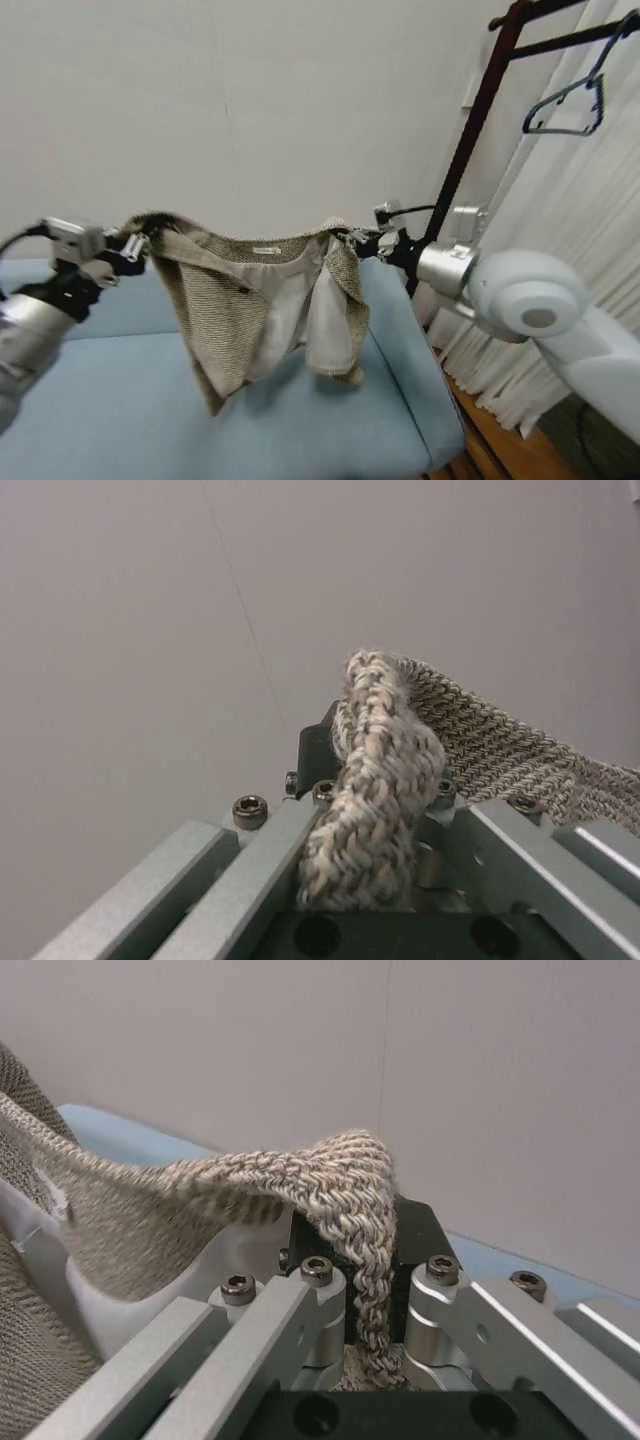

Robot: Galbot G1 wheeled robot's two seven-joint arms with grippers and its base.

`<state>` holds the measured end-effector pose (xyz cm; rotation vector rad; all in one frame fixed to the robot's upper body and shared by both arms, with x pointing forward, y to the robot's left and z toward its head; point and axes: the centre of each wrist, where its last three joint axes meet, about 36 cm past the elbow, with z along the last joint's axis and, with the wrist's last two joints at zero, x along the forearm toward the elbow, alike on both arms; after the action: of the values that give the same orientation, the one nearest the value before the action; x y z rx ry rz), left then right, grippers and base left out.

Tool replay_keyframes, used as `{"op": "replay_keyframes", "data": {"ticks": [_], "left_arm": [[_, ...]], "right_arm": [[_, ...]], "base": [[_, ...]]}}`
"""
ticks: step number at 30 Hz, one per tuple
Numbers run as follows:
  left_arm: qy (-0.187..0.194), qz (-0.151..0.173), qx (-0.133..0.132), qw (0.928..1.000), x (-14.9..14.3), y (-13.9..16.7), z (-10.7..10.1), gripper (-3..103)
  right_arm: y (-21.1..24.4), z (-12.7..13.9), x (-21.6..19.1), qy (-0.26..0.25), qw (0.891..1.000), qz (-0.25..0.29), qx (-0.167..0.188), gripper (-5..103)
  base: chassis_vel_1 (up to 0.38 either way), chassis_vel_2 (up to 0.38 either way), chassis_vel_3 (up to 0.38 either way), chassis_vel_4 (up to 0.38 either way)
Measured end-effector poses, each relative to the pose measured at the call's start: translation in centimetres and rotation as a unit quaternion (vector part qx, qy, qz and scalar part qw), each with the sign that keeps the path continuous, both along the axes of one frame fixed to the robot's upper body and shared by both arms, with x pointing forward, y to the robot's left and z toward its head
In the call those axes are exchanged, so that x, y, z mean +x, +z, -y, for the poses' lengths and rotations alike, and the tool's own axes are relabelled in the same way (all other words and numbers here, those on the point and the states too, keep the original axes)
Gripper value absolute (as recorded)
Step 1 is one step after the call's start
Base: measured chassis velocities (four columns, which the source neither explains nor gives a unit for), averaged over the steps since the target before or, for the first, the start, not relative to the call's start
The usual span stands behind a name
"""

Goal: Pick up the clothes from the sofa and hang them on the clothes hanger.

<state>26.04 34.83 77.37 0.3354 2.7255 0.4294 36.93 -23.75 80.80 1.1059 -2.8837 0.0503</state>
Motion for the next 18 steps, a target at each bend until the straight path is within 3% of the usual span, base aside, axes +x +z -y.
{"op": "replay_keyframes", "data": {"ticks": [2,5,8,11,12,14,18], "left_arm": [[-0.011,-0.007,0.001,0.9999,-0.3,0.7,0.1,4],[-0.051,-0.048,0.005,0.9975,-0.5,1.7,0.4,4],[-0.054,-0.073,-0.008,0.9958,-0.9,1.9,0.1,4],[-0.035,-0.126,-0.063,0.9894,-1.6,1.6,-0.8,4],[-0.035,-0.126,-0.063,0.9894,-1.6,1.6,-0.8,4],[-0.037,-0.148,-0.091,0.9841,-1.7,1.3,-1.3,4],[-0.023,-0.163,-0.102,0.9810,-1.4,0.7,-1.3,4]], "right_arm": [[0.8,0.6,-0.8,0.000,1.000,-0.001,-0.004,3],[2.0,2.3,-4.1,-0.024,0.999,-0.003,-0.041,3],[2.3,2.7,-5.7,-0.028,0.998,-0.008,-0.062,3],[2.6,2.7,-7.3,-0.017,0.996,-0.036,-0.075,3],[2.6,2.7,-7.3,-0.017,0.996,-0.036,-0.075,3],[2.2,2.5,-7.8,-0.012,0.995,-0.053,-0.086,3],[1.4,2.2,-7.8,0.001,0.992,-0.087,-0.093,3]], "base": [[0.000,0.000,0.000,0.000],[0.000,0.000,0.000,0.000],[0.000,0.000,0.000,0.000],[0.000,0.000,0.000,0.000],[0.000,0.000,0.000,0.000],[0.000,0.000,0.000,0.000],[0.000,0.000,0.000,0.000]]}}
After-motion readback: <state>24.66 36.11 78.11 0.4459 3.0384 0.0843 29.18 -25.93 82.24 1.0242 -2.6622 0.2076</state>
